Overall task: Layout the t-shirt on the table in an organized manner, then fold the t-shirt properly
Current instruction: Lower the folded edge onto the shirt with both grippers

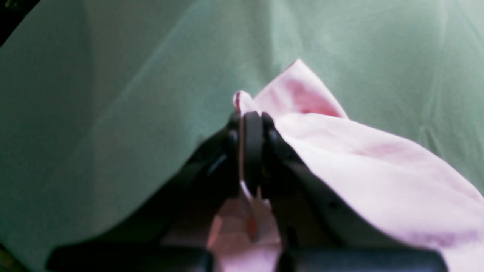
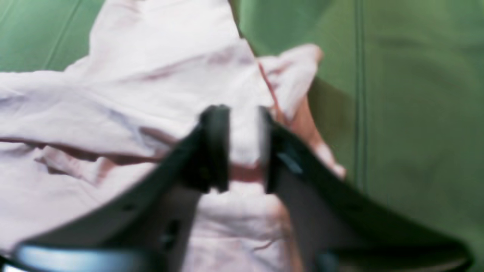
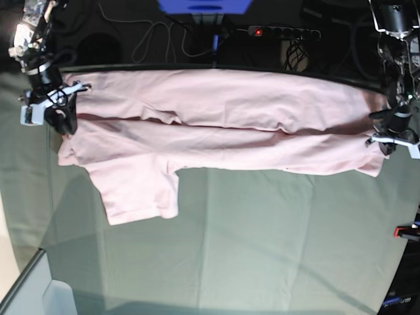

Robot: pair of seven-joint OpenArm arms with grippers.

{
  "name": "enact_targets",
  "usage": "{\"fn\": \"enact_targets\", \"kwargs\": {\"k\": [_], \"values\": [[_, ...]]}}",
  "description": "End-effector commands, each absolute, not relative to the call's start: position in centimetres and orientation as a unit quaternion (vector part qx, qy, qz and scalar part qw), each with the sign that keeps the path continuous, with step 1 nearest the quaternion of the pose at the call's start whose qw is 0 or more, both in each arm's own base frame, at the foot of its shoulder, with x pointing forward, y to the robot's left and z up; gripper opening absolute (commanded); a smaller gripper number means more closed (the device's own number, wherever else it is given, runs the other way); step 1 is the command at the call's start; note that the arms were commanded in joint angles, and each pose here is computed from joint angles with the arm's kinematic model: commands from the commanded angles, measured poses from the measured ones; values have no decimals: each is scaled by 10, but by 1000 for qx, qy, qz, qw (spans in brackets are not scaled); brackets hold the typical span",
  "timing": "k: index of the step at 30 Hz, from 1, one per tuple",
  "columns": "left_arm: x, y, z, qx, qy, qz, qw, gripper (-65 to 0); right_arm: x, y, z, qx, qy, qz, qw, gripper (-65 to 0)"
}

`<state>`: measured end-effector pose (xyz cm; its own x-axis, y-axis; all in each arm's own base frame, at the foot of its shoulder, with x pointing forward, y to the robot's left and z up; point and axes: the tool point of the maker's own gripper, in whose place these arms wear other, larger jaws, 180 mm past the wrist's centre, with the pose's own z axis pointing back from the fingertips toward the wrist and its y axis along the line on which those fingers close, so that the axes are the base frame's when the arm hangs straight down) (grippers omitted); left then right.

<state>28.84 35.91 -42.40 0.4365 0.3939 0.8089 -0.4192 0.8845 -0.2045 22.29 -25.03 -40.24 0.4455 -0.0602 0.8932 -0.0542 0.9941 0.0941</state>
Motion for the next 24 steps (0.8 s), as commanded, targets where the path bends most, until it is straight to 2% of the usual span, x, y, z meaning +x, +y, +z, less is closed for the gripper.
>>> {"fn": "enact_targets", "kwargs": {"k": [1,4,8,14,24], "values": [[299,367,-406,18,-499,235,834,-649,233,-253,-387,53,-551,4,832,-428],[299,368,-406,18,-500,235,833,-649,247,-254,-381,54,-564,2,824,-360],[300,367,-406,17,-501,235,833,-649,255,-257,-386,57,-561,1,826,-359],[300,367,-406,17,-501,235,833,-649,270,-255,-416,46,-526,21,849,-356],[300,367,-406,18,-502,235,833,-649,270,-253,-425,52,-516,16,855,-375]]}}
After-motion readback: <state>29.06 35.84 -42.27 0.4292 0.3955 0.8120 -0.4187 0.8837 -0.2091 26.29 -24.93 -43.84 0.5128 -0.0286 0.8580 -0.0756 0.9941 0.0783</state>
